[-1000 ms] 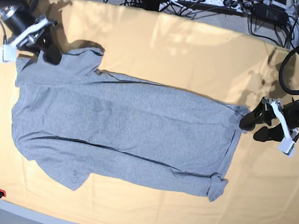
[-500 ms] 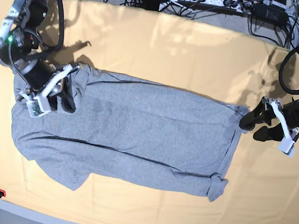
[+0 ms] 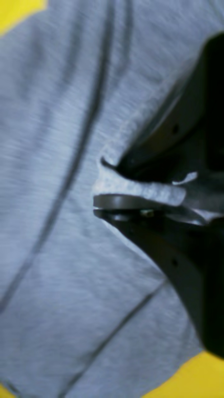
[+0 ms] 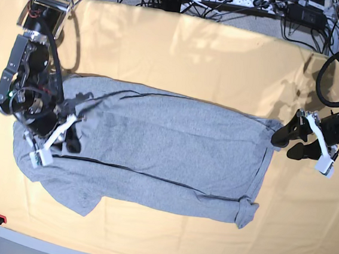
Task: Layout the t-shirt on the table in an organized manner, then fold the t-shirt properly
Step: 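Grasp the collar edge with the right gripper and drag it toward the hem, then release and regrasp the sleeve edge with the left gripper, then pull the shirt edges apart with both grippers to straighten it, then open both grippers, release the shirt and move them aside, then grasp the shirt's shoulder corners with both grippers and pull them apart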
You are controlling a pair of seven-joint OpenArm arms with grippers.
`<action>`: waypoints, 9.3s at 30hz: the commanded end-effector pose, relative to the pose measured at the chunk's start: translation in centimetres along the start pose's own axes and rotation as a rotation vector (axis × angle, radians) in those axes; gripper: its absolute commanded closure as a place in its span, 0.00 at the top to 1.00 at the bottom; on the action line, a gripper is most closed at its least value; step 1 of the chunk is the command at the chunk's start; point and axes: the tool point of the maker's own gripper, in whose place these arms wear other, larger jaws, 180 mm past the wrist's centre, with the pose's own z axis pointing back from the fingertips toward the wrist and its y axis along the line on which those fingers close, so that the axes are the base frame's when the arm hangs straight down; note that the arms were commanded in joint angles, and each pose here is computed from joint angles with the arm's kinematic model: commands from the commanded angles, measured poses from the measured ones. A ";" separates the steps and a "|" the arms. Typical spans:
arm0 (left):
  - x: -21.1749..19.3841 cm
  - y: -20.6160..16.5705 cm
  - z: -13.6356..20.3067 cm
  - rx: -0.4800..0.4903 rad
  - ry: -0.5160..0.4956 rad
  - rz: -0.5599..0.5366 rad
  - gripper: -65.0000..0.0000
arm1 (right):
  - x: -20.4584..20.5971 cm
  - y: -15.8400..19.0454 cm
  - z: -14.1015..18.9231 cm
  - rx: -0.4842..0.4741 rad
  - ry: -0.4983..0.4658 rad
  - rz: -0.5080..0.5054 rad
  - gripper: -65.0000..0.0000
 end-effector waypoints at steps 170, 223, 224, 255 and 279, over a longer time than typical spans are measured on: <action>3.1 9.4 1.5 0.165 -0.052 0.120 0.61 | -15.8 -6.5 14.8 -0.109 -0.069 -0.657 0.67; -7.3 1.8 -5.4 -0.044 0.066 0.317 0.62 | -11.5 -8.4 17.4 -0.172 -0.028 -0.457 0.00; -7.4 1.6 -5.5 -0.052 0.072 0.308 0.62 | -11.5 -8.4 17.4 -0.172 -0.027 -0.457 0.00; -5.0 0.2 -1.1 -0.243 0.178 0.324 0.00 | -11.7 -6.4 19.6 -0.140 0.144 -0.288 0.00; -10.4 -2.7 5.5 -0.210 0.474 0.145 0.00 | -17.1 -3.6 23.6 -0.142 0.440 -0.227 0.00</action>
